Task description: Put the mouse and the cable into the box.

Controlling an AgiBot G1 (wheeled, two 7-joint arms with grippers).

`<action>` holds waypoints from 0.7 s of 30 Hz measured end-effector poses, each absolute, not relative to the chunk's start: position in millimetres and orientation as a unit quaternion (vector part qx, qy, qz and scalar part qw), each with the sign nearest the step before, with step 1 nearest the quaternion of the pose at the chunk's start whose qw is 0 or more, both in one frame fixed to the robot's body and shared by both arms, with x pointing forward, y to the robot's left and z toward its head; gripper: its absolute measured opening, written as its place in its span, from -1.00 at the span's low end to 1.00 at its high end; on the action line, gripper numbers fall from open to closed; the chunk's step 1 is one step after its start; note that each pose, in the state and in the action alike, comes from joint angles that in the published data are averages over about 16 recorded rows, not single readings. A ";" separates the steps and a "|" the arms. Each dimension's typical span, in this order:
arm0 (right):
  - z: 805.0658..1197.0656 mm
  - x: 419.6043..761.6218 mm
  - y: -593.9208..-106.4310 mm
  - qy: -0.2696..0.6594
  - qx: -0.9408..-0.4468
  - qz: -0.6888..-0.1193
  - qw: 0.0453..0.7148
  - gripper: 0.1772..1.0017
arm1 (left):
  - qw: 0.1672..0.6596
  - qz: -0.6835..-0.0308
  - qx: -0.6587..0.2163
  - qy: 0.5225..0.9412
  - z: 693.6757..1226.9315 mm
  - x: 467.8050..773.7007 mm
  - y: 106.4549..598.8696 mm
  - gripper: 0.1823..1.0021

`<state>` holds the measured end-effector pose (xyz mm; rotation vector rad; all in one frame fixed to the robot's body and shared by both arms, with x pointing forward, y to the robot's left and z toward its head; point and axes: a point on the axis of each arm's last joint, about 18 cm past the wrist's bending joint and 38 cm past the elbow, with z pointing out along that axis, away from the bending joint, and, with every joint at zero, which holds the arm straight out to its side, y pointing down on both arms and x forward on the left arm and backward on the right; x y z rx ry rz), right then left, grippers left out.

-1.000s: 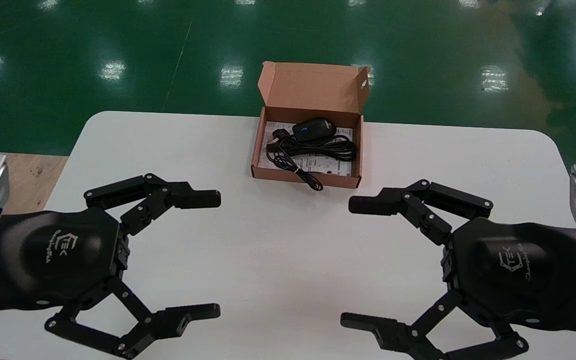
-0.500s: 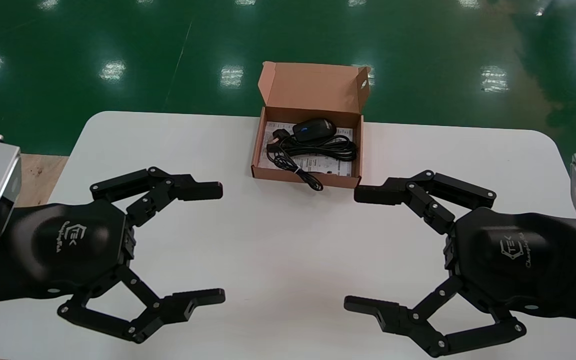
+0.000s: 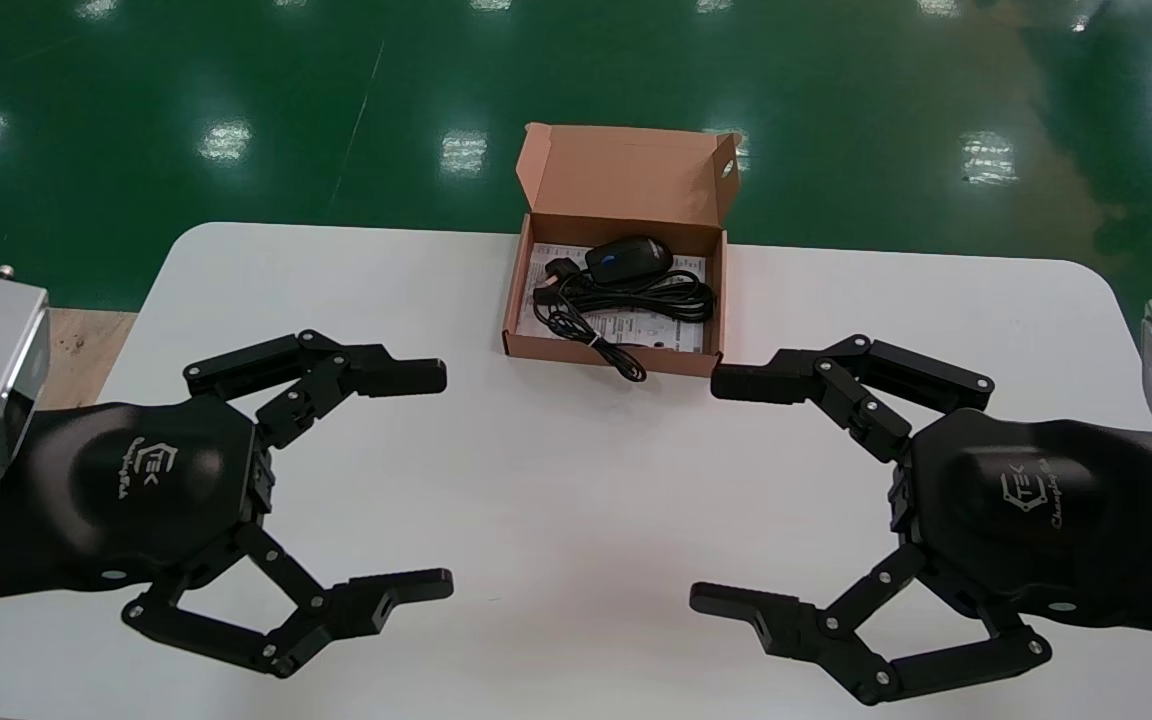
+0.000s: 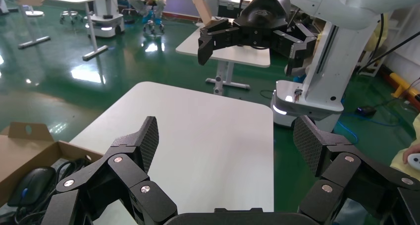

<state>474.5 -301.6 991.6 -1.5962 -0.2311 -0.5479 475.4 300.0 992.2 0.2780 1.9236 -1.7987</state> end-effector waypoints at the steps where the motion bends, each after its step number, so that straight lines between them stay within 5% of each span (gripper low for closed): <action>1: 991.6 474.5 -301.7 -0.102 -0.705 -0.242 0.659 1.00 | 0.244 -0.659 0.102 0.704 992.2 475.5 300.0 1.00; 21: 991.9 475.2 -302.0 -0.102 -0.705 -0.243 0.659 1.00 | 0.245 -0.659 0.101 0.704 992.2 476.5 299.9 1.00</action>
